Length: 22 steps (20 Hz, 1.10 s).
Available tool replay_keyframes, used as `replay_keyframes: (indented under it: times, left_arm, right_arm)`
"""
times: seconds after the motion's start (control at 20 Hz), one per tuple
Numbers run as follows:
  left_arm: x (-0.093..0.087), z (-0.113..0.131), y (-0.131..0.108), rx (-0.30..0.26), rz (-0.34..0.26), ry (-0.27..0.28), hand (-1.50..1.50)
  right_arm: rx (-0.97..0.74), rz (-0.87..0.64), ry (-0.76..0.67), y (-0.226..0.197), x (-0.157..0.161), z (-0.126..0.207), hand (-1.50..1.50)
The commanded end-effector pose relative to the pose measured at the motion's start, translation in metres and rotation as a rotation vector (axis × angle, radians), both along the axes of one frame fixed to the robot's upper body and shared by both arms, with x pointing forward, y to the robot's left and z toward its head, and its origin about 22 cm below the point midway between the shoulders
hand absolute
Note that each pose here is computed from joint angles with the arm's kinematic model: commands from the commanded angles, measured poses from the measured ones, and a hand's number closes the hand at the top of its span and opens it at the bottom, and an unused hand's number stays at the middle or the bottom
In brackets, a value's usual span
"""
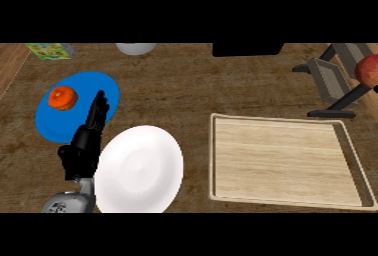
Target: Pick the pear from the tray and place it in the tiered basket
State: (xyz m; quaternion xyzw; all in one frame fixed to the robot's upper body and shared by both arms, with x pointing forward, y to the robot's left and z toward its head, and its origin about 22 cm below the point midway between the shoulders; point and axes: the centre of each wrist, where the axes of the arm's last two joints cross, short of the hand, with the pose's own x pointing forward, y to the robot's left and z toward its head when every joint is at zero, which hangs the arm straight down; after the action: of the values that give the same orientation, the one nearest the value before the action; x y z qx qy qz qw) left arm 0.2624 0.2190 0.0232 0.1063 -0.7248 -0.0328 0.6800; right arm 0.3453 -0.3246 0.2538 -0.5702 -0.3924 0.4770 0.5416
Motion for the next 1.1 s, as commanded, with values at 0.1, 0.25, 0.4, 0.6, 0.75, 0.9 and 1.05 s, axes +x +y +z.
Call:
replay_keyframes:
  times: [0.1, 0.25, 0.4, 0.6, 0.75, 0.9, 1.05]
  left_arm:
    - [0.009, 0.006, -0.011, -0.008, -0.022, -0.03, 0.0]
    - [0.008, 0.018, -0.022, -0.01, -0.046, -0.015, 0.0]
    - [0.009, 0.006, -0.031, -0.013, -0.054, -0.033, 0.0]
    - [0.005, 0.001, -0.02, -0.01, -0.052, -0.022, 0.0]
    - [0.009, 0.01, -0.02, -0.001, -0.074, -0.026, 0.0]
    - [0.018, 0.008, -0.015, -0.011, -0.054, -0.043, 0.0]
    - [0.009, 0.013, -0.022, 0.001, -0.067, -0.051, 0.0]
  right_arm:
    - [0.051, -0.101, -0.144, 0.019, -0.052, 0.134, 1.5]
    - [0.087, -0.139, -0.159, 0.013, -0.077, 0.175, 1.5]
    - [0.108, -0.167, -0.176, 0.021, -0.078, 0.201, 1.5]
    - [0.265, -0.153, -0.209, 0.022, -0.072, 0.22, 1.5]
    - [0.402, -0.145, -0.244, 0.01, -0.061, 0.235, 1.5]
    - [0.347, -0.172, -0.256, 0.012, -0.053, 0.238, 1.5]
    - [0.353, -0.204, -0.269, -0.004, -0.028, 0.221, 1.5]
